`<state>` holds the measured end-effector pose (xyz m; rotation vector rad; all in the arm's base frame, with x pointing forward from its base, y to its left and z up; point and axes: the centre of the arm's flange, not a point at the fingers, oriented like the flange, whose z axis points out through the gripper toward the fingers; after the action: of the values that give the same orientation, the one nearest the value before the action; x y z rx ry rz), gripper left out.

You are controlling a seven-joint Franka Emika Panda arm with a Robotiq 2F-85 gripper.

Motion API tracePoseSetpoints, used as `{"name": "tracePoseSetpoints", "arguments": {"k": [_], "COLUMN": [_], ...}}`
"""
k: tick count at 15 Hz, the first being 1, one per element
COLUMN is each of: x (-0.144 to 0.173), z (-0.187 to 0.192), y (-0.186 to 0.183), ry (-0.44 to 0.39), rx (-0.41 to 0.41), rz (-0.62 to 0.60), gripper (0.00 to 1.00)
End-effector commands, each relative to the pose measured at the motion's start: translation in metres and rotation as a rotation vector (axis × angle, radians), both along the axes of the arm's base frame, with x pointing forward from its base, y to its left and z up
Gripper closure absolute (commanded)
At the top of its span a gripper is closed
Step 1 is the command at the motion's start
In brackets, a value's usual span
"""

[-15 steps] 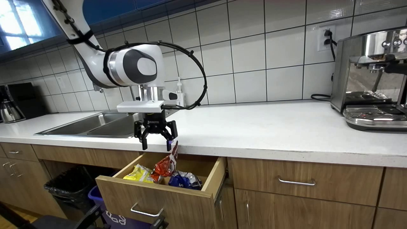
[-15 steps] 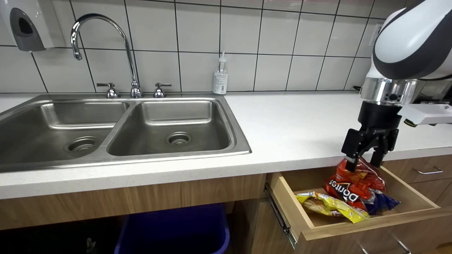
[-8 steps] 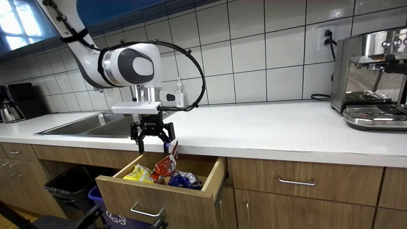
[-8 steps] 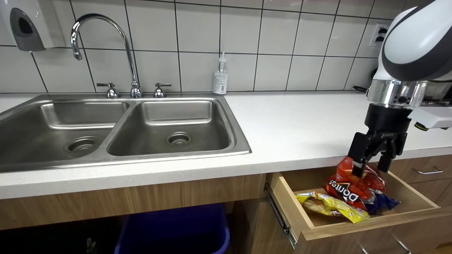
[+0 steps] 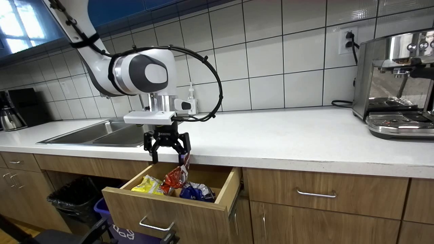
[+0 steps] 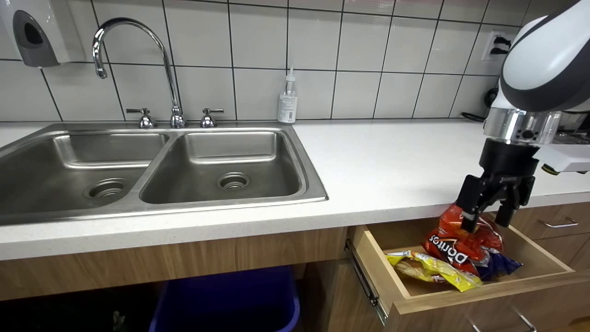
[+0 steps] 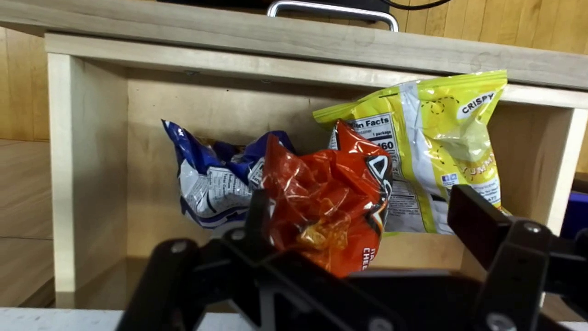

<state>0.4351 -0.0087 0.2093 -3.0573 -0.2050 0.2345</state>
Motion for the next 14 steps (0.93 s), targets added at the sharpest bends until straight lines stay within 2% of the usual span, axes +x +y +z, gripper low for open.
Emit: {"name": "tracePoseSetpoints", "arguments": {"k": [1, 14], "x": [0.015, 0.068], "z": [-0.012, -0.065], "y": [-0.006, 0.005], "ry": [-0.01, 0.074], "rx": [0.0, 0.007], "rz": [-0.015, 0.031], "gripper": [0.0, 0.0]}}
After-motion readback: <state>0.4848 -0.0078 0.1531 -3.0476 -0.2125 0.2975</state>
